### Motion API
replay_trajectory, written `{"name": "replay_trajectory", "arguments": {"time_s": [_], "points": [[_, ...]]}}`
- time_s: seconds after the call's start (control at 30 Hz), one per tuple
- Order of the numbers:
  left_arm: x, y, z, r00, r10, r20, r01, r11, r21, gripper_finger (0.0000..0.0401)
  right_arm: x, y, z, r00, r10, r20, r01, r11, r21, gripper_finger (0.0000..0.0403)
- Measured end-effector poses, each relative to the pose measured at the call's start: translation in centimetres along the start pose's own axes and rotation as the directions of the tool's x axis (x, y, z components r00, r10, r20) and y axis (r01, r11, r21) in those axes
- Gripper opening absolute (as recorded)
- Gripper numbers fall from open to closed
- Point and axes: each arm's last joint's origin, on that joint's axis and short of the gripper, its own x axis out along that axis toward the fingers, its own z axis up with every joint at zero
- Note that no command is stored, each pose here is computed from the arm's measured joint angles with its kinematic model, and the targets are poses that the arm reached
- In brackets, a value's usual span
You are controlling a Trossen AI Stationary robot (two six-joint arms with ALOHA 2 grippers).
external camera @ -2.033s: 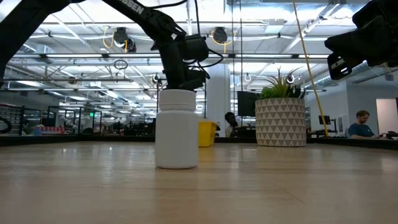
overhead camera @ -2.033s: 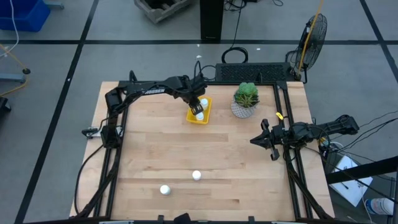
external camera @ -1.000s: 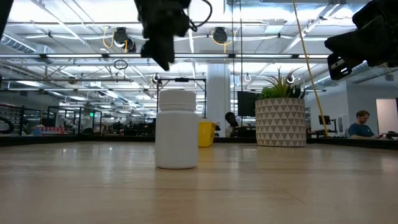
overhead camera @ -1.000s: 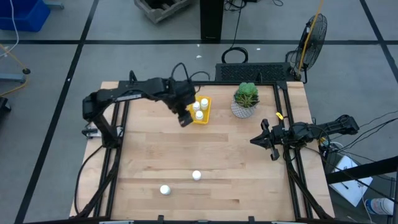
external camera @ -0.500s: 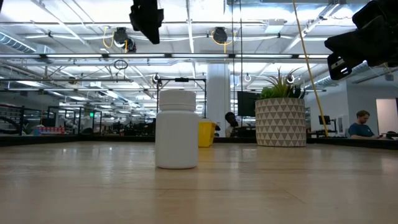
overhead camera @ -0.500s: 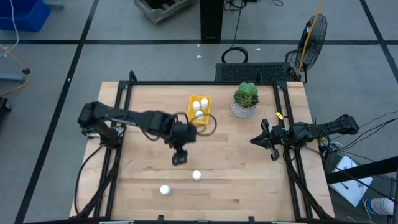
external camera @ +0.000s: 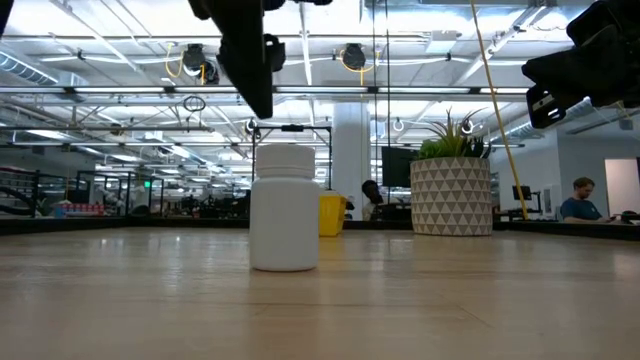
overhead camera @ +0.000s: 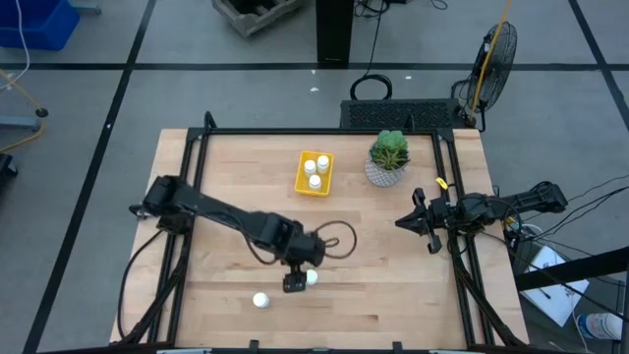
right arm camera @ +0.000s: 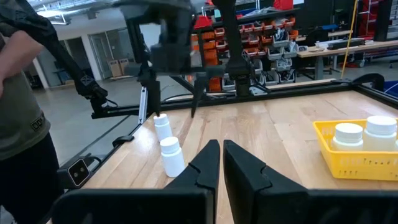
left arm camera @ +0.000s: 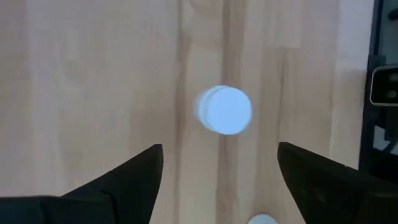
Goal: Pick and place pill bottles into a basket
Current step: Put the white pill bottle into the yellow basket
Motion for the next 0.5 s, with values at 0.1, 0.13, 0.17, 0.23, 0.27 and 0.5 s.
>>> {"name": "replay_trajectory", "arguments": {"time_s": [0.1, 0.13, 0.17, 0.23, 0.27, 0.5], "points": [[0.7, -0.7, 0.0, 1.0, -0.01, 0.006, 0.009, 1.0, 0.017, 0.0329, 0.0, 0.0, 0.0, 1.0, -0.001, -0.001, 0.001, 1.0, 0.0, 0.0016], [0.9, -0.9, 0.1, 1.0, -0.013, 0.015, 0.013, 1.0, 0.026, 0.033, 0.0, 0.0, 0.0, 1.0, 0.0, -0.001, 0.0, 1.0, 0.0, 0.0016], [0.9, -1.0, 0.1, 1.0, -0.009, 0.021, 0.009, 0.999, 0.033, 0.0332, 0.0, 0.0, 0.0, 1.0, -0.001, -0.001, 0.001, 1.0, 0.0, 0.0016], [1.1, -1.2, 0.3, 0.999, -0.007, 0.047, 0.005, 0.999, 0.038, 0.0333, 0.0, 0.0, 0.0, 1.0, -0.001, -0.001, 0.001, 1.0, 0.0, 0.0016], [1.1, -1.3, 0.5, 0.997, -0.014, 0.069, 0.012, 0.999, 0.038, 0.0333, 0.0, 0.0, 0.0, 1.0, -0.001, 0.001, 0.001, 1.0, 0.0, 0.0016], [2.4, -1.3, 0.9, 0.997, -0.018, 0.075, 0.015, 0.999, 0.043, 0.0333, 0.0, 0.0, 0.0, 1.0, -0.001, -0.001, 0.001, 1.0, 0.0, 0.0016]]}}
